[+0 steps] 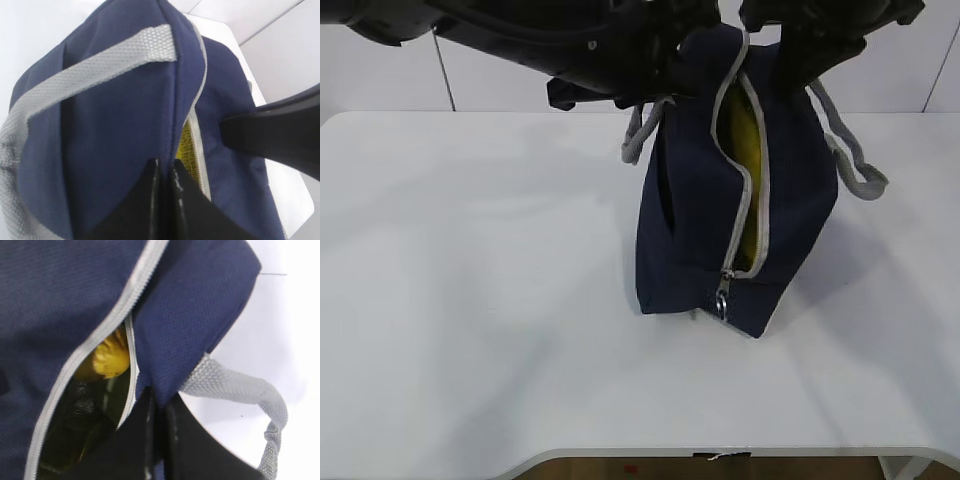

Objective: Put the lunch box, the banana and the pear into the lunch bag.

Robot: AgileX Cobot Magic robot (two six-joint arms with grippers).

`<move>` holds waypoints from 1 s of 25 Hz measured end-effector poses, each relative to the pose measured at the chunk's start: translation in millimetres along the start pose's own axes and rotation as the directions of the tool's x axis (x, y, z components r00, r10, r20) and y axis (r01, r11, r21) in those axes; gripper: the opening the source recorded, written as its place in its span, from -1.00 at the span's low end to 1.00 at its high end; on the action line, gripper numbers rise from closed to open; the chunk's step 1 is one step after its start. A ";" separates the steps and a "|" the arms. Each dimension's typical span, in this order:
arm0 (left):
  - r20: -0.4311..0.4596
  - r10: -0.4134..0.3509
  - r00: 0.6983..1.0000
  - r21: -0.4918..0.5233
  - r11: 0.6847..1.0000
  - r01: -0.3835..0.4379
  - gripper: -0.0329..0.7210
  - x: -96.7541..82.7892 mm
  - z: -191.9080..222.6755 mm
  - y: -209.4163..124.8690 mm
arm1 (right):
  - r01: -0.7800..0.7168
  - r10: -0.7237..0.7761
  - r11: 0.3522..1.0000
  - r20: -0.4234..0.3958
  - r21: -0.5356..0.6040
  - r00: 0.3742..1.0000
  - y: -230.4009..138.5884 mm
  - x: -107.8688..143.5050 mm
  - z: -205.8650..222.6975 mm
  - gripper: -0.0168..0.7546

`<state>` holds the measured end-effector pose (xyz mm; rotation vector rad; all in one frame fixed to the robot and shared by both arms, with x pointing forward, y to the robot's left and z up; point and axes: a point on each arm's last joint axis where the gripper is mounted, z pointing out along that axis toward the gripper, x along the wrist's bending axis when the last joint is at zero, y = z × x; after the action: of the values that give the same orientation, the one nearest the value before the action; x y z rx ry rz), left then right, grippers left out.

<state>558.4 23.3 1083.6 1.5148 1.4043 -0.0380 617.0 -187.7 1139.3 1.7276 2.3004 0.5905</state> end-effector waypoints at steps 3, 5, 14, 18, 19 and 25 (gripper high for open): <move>-0.010 -0.003 1.000 0.011 1.000 0.004 -0.92 3.6 6.2 -3.1 | -0.001 0.001 1.000 0.002 0.012 1.000 1.3 -0.9 8.2 -0.93; -0.014 -0.004 1.000 0.016 1.000 0.004 -0.92 5.1 9.7 -5.1 | -0.001 0.001 1.000 0.004 0.016 1.000 2.1 -1.4 12.3 -0.93; -0.021 0.017 1.000 0.012 1.000 -0.017 -0.92 6.4 10.8 -5.0 | 0.000 0.000 1.000 0.004 0.025 1.000 2.7 -1.8 17.8 -0.89; -0.025 0.030 0.999 0.012 1.000 -0.029 -0.88 6.7 10.8 -4.9 | 0.008 -0.008 1.000 -0.002 0.025 1.000 3.2 -1.4 19.7 -0.61; -0.025 0.032 0.999 0.012 0.999 -0.031 -0.85 6.7 10.8 -4.9 | 0.010 -0.010 1.000 -0.002 0.025 1.000 3.2 -1.4 19.7 -0.47; -0.026 0.034 0.999 0.011 0.999 -0.033 -0.24 6.8 10.8 -4.9 | 0.020 -0.020 1.000 -0.007 0.020 1.000 3.7 -1.0 19.2 0.16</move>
<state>563.1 20.0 1071.2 1.5526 1.4009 -0.0054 628.1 -184.1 1123.5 1.7124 2.3330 0.5717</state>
